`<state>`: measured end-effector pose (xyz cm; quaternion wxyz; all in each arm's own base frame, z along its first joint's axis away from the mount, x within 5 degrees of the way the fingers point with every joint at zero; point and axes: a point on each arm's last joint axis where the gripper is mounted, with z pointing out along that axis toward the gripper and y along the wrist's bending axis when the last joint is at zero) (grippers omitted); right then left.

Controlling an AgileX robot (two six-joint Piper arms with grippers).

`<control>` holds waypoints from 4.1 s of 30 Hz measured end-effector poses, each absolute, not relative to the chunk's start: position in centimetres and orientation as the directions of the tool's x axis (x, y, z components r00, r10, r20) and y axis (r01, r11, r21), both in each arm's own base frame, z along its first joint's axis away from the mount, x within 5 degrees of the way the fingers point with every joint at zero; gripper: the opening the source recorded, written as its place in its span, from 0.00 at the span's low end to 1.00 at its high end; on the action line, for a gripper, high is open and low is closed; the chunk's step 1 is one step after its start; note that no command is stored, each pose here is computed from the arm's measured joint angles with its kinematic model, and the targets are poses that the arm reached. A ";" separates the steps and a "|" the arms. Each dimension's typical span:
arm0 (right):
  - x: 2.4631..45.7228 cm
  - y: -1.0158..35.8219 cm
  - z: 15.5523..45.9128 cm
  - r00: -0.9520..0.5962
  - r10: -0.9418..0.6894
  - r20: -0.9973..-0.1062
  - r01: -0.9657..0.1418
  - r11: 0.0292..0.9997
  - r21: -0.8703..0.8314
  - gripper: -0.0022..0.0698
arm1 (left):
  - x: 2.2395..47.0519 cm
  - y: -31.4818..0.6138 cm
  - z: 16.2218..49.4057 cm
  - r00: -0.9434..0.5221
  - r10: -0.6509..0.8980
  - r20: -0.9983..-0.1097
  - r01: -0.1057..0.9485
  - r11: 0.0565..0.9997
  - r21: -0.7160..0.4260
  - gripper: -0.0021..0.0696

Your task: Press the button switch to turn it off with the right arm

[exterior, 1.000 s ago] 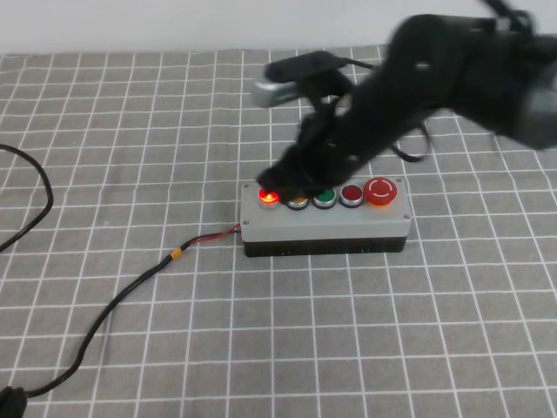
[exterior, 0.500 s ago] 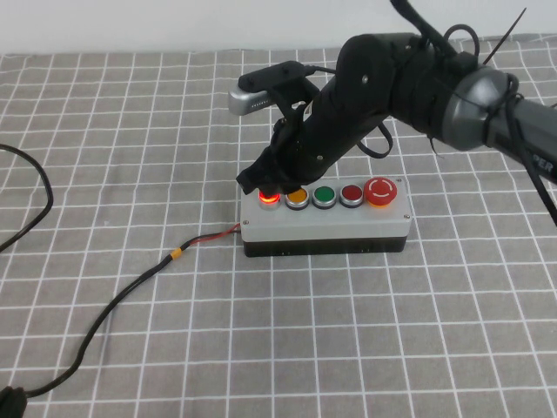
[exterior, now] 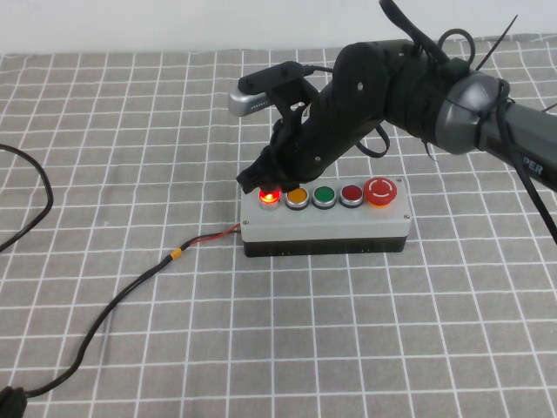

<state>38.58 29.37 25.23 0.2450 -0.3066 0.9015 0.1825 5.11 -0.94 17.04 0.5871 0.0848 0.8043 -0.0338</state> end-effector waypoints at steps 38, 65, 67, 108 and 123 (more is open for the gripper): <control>36.8 27.7 29.3 -0.669 -0.512 -0.539 -0.661 0.741 0.117 0.01 | 5.1 -0.9 17.0 -0.296 0.097 -0.950 0.176 0.983 0.045 0.02; 15.5 12.7 34.9 -0.678 -0.447 -0.583 -0.627 0.766 0.142 0.01 | 5.1 -0.9 17.0 -0.296 0.097 -0.950 0.176 0.983 0.045 0.02; 14.8 12.1 34.1 -0.696 -0.473 -0.540 -0.625 0.770 0.131 0.01 | 5.1 -0.9 17.0 -0.296 0.097 -0.950 0.176 0.983 0.045 0.02; 7.3 0.4 19.4 -0.116 0.104 -0.988 -0.050 0.993 0.111 0.01 | 5.1 -0.9 17.0 -0.296 0.097 -0.950 0.176 0.983 0.045 0.02; 5.3 0.9 17.6 -0.266 0.083 -0.960 -0.103 0.988 0.114 0.01 | 5.1 -0.9 17.0 -0.296 0.097 -0.950 0.176 0.983 0.045 0.02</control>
